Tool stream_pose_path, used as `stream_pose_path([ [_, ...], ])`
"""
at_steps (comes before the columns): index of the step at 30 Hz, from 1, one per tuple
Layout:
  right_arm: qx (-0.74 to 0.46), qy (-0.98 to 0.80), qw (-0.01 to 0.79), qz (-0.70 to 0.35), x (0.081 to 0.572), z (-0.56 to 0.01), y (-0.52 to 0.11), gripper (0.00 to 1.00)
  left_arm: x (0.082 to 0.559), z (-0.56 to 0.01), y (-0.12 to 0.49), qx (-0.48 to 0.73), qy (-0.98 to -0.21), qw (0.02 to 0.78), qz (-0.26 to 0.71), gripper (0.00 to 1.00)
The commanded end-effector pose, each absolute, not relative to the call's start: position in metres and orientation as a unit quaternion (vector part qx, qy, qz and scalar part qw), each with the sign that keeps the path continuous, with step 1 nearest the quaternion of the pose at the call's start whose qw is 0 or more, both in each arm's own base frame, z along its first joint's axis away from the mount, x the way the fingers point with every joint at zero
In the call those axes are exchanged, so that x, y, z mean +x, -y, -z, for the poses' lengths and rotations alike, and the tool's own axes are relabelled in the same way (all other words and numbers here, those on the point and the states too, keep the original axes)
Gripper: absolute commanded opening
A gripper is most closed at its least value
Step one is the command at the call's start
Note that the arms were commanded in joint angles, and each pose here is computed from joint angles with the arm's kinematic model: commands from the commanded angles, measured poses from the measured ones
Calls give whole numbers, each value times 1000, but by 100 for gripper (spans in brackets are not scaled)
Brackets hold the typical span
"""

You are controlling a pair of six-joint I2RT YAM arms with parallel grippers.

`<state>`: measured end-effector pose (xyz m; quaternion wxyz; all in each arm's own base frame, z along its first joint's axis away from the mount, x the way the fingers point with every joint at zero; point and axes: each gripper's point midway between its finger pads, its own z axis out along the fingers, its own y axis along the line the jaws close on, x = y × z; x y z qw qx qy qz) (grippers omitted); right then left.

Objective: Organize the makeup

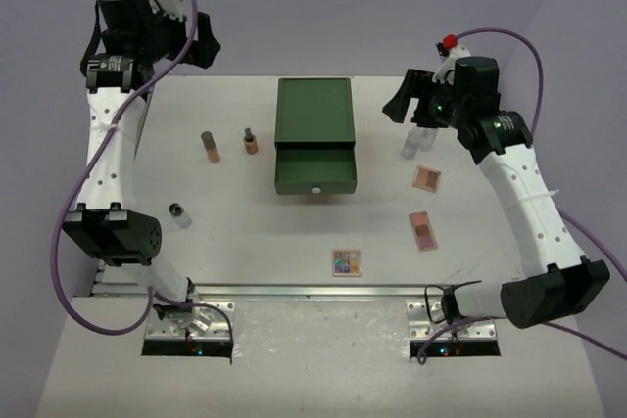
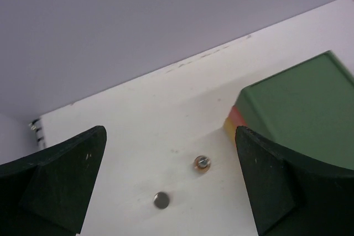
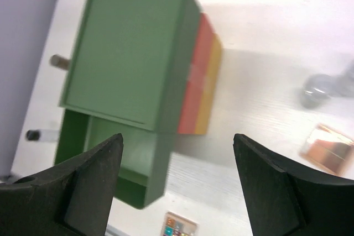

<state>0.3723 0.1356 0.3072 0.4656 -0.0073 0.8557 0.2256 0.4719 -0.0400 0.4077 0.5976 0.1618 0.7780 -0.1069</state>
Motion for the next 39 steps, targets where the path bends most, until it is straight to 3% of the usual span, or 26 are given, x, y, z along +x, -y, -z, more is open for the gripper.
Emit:
stream_pose_path([
  [1, 88, -893, 426, -121, 351, -263, -59, 81, 443, -387, -10, 145, -818, 554, 46, 100],
  [5, 144, -933, 321, -80, 308, -180, -29, 81, 420, -353, -36, 124, -855, 503, 34, 100],
  [11, 152, -966, 196, -73, 262, -91, -33, 81, 405, -331, -32, 136, -856, 498, 41, 100],
  [27, 99, -988, 116, -16, 250, -13, -24, 82, 402, -327, -27, 130, -850, 507, 55, 100],
  [39, 47, -996, 76, 12, 228, 19, -33, 74, 397, -333, -28, 142, -842, 519, 38, 100],
])
